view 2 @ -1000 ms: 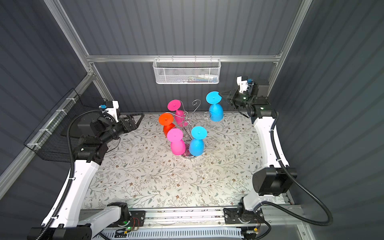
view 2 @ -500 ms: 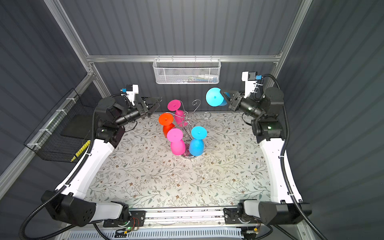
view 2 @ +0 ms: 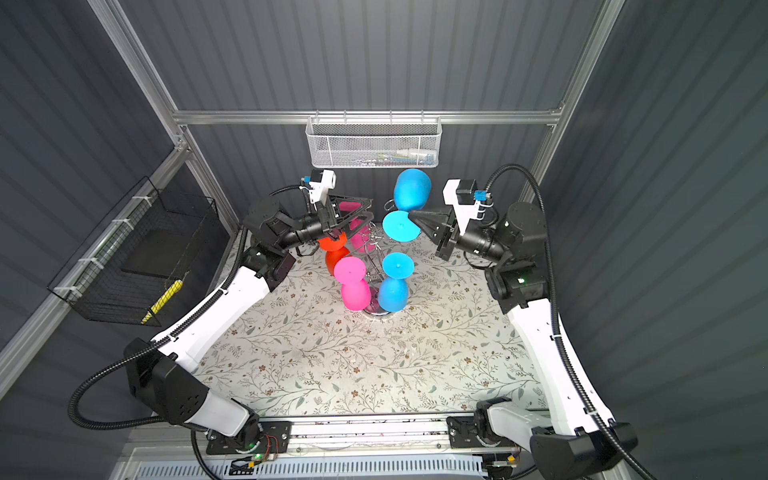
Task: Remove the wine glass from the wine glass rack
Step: 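Lift the blue glass up with the right gripper while the left gripper approaches, then grasp the blue glass stem with the left gripper while the right gripper opens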
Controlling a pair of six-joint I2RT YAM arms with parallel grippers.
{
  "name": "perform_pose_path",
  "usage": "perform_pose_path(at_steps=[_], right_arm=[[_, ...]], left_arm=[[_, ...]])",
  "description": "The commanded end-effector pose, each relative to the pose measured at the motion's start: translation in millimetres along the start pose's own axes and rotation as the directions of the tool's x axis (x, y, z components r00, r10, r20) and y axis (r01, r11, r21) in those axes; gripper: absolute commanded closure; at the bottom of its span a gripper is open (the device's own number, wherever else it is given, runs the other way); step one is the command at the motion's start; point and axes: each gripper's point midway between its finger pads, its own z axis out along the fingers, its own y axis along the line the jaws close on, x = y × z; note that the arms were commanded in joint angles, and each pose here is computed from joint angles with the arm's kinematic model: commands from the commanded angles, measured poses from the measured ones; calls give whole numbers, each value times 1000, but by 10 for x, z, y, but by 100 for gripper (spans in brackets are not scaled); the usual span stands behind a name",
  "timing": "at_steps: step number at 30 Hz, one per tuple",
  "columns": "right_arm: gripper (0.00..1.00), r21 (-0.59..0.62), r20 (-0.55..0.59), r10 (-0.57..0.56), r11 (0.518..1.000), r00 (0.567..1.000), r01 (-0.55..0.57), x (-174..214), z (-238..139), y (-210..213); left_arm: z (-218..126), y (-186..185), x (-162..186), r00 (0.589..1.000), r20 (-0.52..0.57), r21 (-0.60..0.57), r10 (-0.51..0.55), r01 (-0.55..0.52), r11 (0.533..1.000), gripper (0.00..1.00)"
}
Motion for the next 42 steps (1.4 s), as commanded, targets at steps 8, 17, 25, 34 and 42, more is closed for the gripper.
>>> perform_pose_path(at_steps=[8,17,25,34,42], right_arm=[[100,-110,96,-362,922,927,372,-59,-66,503],[100,-151,114,-456,870,883,469,-15,-97,623],[100,-154,93,-487,855,868,496,19,-100,637],[100,-178,88,-496,846,864,503,51,-127,703],[100,-183,80,-503,841,861,508,68,-126,711]], left_arm=[[221,-208,204,998,-53,110,17,-11,994,2],[392,-205,514,990,-142,141,6,14,990,11],[460,-272,633,984,-177,180,27,6,984,26],[462,-256,630,988,-154,184,2,27,983,57],[485,-198,673,986,-165,169,-17,45,985,80]])
